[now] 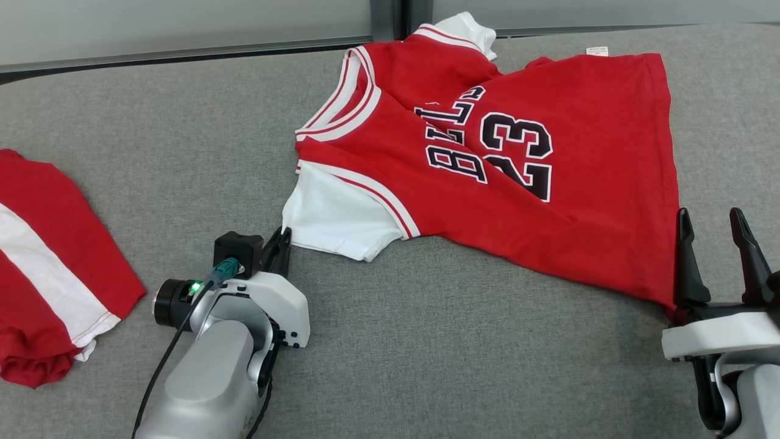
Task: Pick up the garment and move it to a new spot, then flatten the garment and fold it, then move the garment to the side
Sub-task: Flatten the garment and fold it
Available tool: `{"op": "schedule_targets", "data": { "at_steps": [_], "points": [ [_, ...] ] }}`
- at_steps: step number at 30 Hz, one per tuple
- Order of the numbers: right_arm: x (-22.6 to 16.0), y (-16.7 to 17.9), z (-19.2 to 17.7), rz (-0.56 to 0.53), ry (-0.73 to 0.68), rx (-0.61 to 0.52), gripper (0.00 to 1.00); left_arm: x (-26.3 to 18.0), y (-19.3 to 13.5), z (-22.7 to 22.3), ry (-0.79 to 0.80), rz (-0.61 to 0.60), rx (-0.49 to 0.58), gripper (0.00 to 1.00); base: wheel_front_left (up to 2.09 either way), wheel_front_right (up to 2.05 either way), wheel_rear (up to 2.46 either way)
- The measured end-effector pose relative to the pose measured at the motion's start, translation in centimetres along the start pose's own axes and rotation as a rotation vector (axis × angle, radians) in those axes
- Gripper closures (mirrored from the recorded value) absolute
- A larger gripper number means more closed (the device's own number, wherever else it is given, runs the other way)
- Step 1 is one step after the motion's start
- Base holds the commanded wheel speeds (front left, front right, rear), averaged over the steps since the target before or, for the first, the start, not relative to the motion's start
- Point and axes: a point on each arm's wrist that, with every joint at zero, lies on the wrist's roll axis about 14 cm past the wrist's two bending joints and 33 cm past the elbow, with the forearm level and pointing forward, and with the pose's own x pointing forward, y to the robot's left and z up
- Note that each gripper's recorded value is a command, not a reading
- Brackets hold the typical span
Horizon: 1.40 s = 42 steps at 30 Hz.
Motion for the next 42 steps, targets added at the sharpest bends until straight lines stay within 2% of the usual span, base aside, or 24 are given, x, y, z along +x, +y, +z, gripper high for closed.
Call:
{"op": "schedule_targets", "data": {
  "at_steps": [8,23,24,25,26,33,42],
  "points": [
    [-0.4,0.2,0.2,0.002,-0.002,-0.002,0.00,-1.0,1.0,4.4,-0.144,0.049,-0.046,1.00,0.00,0.00,0.00],
    [-1.9,2.2,-0.2,0.051,0.022,-0.002,0.00,-7.4,2.1,1.6,-0.168,0.125,-0.114,1.00,0.00,0.00,0.00],
    [-1.9,2.3,-0.2,0.052,0.022,-0.002,0.00,-7.6,2.1,1.4,-0.166,0.129,-0.123,0.92,0.00,0.00,0.00],
    [-2.0,2.3,-0.2,0.052,0.021,-0.002,0.00,-7.8,2.1,1.3,-0.167,0.133,-0.131,0.04,0.00,0.00,0.00],
    [-2.0,2.3,-0.1,0.052,0.020,-0.002,0.00,-8.0,2.3,1.4,-0.176,0.143,-0.141,0.00,0.00,0.00,0.00],
    [-2.6,3.3,0.4,0.074,0.001,0.013,0.00,-9.6,3.9,5.7,-0.335,0.208,-0.176,0.00,0.00,0.00,0.00],
    [-3.2,3.9,0.2,0.092,0.007,0.018,0.00,-10.5,3.0,4.0,-0.309,0.183,-0.180,0.00,0.00,0.00,0.00]
  ]
}}
